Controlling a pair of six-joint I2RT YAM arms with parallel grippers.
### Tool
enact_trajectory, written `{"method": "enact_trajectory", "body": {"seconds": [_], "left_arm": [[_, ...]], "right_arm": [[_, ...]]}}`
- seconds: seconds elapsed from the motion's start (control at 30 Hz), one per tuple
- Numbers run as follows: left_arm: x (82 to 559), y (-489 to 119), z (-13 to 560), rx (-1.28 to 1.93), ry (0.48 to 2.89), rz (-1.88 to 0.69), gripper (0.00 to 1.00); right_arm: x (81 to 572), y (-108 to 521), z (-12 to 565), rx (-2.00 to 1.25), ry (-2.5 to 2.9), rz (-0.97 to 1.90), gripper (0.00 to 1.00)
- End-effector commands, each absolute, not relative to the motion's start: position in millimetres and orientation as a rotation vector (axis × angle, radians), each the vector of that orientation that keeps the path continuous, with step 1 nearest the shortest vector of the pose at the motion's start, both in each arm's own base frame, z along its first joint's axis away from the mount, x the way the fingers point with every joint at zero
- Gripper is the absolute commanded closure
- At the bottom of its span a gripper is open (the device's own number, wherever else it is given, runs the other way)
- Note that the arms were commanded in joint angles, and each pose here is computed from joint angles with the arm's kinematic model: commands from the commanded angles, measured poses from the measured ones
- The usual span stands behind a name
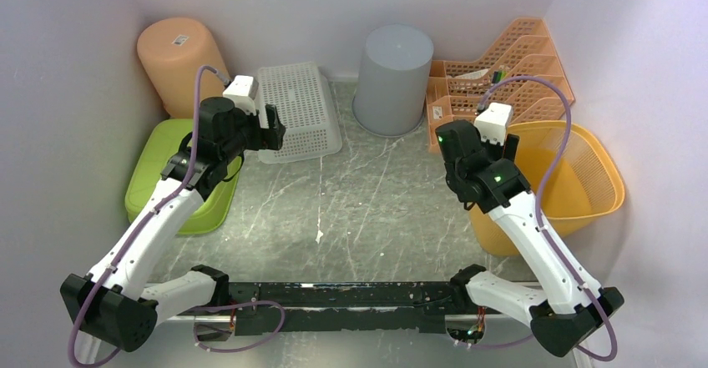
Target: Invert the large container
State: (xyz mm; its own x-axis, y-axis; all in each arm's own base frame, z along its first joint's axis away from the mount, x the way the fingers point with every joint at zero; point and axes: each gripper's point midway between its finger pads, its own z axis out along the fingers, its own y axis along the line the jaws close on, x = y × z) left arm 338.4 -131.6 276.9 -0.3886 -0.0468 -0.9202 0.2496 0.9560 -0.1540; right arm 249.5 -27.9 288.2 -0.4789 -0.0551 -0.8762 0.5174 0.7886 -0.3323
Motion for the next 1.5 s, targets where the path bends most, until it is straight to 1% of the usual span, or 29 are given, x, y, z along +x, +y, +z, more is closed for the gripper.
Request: {"method": "enact_trajectory", "body": {"seconds": [0.0,0.03,0.1,0.2,0.27,0.33,0.47,0.57,0.63,0.77,0.83,0.93,1.03,1.13,1.27,1.37,1.47], "left_arm": [[338,-132,284,0.127,1.921,-0.321,0.0],[338,-132,284,0.128,1.923,-0.323,0.0],[339,-132,284,0.127,1.925,-0.319,0.0],[339,-132,286,0.13,1.924,-0.313,0.0],[339,-131,291,0.131,1.917,-0.311,0.0],[338,-130,295,0.133,1.909,-0.302,0.0],[336,-127,299,0.133,1.902,-0.289,0.0],[336,-126,302,0.133,1.9,-0.284,0.0],[335,-125,305,0.132,1.896,-0.28,0.0],[335,-124,309,0.129,1.89,-0.276,0.0],[334,-123,311,0.126,1.888,-0.271,0.0],[333,-121,315,0.123,1.885,-0.269,0.0],[331,-121,318,0.118,1.875,-0.275,0.0],[329,-120,318,0.113,1.873,-0.275,0.0],[328,-118,317,0.111,1.881,-0.261,0.01],[327,-114,321,0.105,1.874,-0.246,0.01],[326,-111,327,0.103,1.863,-0.234,0.0]], "right_arm": [[255,-15,273,0.335,2.024,-0.627,0.45],[256,-15,274,0.334,2.023,-0.629,0.5],[257,-15,274,0.333,2.023,-0.639,0.54],[259,-13,273,0.323,2.034,-0.646,0.72],[259,-13,271,0.316,2.049,-0.66,0.88],[258,-15,269,0.309,2.061,-0.69,0.99],[255,-18,268,0.315,2.076,-0.733,1.0],[259,-6,277,0.296,2.087,-0.612,1.0],[264,15,293,0.252,2.067,-0.405,1.0],[265,70,356,0.133,1.902,0.096,1.0],[260,89,385,0.089,1.839,0.26,1.0],[255,119,413,0.019,1.772,0.458,1.0],[255,147,417,-0.045,1.757,0.605,1.0],[262,173,408,-0.084,1.762,0.724,1.0],[263,217,408,-0.151,1.691,0.976,1.0],[264,230,415,-0.132,1.602,1.08,1.0],[261,238,411,-0.093,1.549,1.183,1.0]]}}
